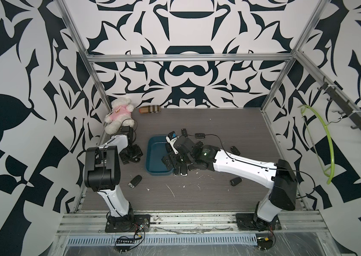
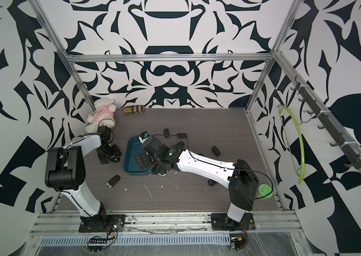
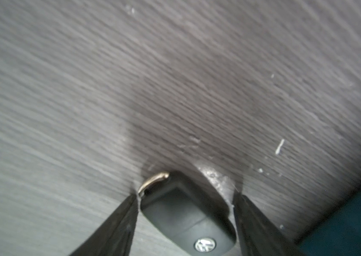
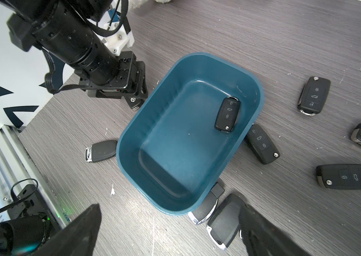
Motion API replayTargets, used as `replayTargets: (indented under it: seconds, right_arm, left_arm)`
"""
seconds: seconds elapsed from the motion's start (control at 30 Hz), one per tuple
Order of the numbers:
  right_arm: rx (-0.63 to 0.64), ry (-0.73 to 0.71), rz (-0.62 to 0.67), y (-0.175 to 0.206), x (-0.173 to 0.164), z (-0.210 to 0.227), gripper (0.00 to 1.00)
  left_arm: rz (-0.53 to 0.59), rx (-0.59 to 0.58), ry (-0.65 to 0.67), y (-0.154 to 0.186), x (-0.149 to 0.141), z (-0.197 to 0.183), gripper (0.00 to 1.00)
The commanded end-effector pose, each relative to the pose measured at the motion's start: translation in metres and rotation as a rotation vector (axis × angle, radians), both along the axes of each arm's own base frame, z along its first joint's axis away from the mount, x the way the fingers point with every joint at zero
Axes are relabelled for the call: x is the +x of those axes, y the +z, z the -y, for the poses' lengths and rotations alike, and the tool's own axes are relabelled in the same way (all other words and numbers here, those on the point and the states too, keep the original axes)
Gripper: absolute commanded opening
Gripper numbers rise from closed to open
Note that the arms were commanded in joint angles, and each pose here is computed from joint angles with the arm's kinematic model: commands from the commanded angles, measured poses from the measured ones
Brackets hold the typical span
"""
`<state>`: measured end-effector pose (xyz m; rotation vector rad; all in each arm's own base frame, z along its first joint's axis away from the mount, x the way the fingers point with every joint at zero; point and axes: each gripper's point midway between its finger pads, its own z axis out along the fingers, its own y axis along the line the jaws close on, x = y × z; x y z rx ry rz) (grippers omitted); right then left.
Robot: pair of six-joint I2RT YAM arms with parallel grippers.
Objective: Place the car key into the storage box
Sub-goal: Pick up the car key from the center of the board.
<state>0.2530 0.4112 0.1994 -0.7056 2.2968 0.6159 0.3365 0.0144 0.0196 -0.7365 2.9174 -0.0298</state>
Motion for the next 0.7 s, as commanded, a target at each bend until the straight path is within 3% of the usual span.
replayTargets:
  seconds: [0.0,0.27,0.37,0.5,0.57,0.67]
  right_arm:
    - [0.025,-0.020,0.023,0.014,0.002,0.005,1.00]
    - [0.023,-0.030,0.023,0.013,0.002,0.008,1.00]
    - [0.020,-0.038,0.025,0.013,0.002,0.010,1.00]
    - [0.017,-0.043,0.023,0.011,0.002,0.011,1.00]
    - [0.016,-0.043,0.024,0.011,0.003,0.011,1.00]
    - [0.014,-0.044,0.023,0.010,0.003,0.010,1.00]
  left_arm:
    - [-0.038,-0.008,0.026,-0.004,-0.012,0.003,0.70]
    - [-0.034,-0.032,0.063,-0.008,-0.003,0.006,0.54]
    - [-0.035,-0.031,0.063,-0.009,-0.004,0.005,0.43]
    - [-0.029,-0.022,0.062,-0.006,-0.004,0.004,0.40]
    - [-0.019,-0.022,0.058,-0.002,-0.004,0.004,0.33]
    - [-0.004,-0.016,0.055,0.006,-0.003,0.003,0.34]
